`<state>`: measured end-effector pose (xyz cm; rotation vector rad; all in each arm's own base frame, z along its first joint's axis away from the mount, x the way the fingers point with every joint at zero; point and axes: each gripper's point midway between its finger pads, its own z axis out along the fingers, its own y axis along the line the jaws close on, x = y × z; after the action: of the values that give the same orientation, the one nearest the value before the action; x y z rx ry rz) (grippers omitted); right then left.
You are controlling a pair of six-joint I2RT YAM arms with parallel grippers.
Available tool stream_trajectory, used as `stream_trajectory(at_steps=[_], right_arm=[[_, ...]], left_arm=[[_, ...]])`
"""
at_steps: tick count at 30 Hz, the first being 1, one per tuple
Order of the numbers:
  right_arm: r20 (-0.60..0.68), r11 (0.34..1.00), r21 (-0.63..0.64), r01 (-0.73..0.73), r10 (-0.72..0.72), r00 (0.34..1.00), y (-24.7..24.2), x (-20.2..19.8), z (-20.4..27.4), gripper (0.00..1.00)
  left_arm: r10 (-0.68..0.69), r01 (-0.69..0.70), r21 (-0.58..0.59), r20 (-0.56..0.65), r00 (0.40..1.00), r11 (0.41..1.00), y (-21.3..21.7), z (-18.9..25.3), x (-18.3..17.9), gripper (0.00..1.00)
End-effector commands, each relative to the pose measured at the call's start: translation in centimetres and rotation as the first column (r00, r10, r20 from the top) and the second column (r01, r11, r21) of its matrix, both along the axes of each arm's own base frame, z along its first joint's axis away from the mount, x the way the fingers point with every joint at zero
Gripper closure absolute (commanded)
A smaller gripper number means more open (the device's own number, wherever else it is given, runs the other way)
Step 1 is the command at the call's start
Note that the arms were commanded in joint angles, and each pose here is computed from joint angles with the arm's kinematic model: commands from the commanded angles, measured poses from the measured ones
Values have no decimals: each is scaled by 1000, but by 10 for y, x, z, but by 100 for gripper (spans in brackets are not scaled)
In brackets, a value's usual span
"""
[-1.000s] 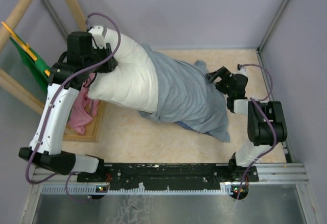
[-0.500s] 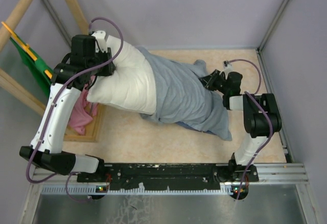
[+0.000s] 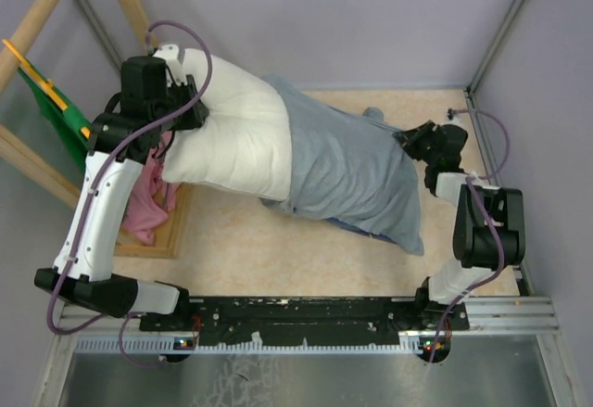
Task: Remove the pillowcase from the pillow
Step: Remove the pillow from the pillowcase.
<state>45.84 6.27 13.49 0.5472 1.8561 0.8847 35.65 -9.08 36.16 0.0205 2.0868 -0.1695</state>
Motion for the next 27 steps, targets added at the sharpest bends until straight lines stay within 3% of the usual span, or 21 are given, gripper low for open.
stream_trajectory(at_steps=[1, 5, 9, 21, 27], right_arm=[[-3, 885, -74, 461, -462, 887, -119, 16, 25, 100], [-70, 836, -115, 536, -545, 835, -140, 6, 5, 100], [-125, 790, -163, 591, -610, 782, -155, -7, -15, 100], [-260, 667, -227, 709, -743, 616, -203, -38, -61, 100], [-256, 589, -278, 759, -807, 532, -220, -50, -67, 100]], left_arm=[[239, -179, -181, 400, 885, 967, 53, 138, -9, 100], [290, -129, -309, 561, 776, 942, 59, 211, -33, 100], [322, -97, -360, 642, 696, 928, 65, 257, -54, 100], [411, -135, -408, 731, 544, 903, 91, 303, -93, 100], [419, -165, -398, 723, 549, 903, 95, 301, -95, 100]])
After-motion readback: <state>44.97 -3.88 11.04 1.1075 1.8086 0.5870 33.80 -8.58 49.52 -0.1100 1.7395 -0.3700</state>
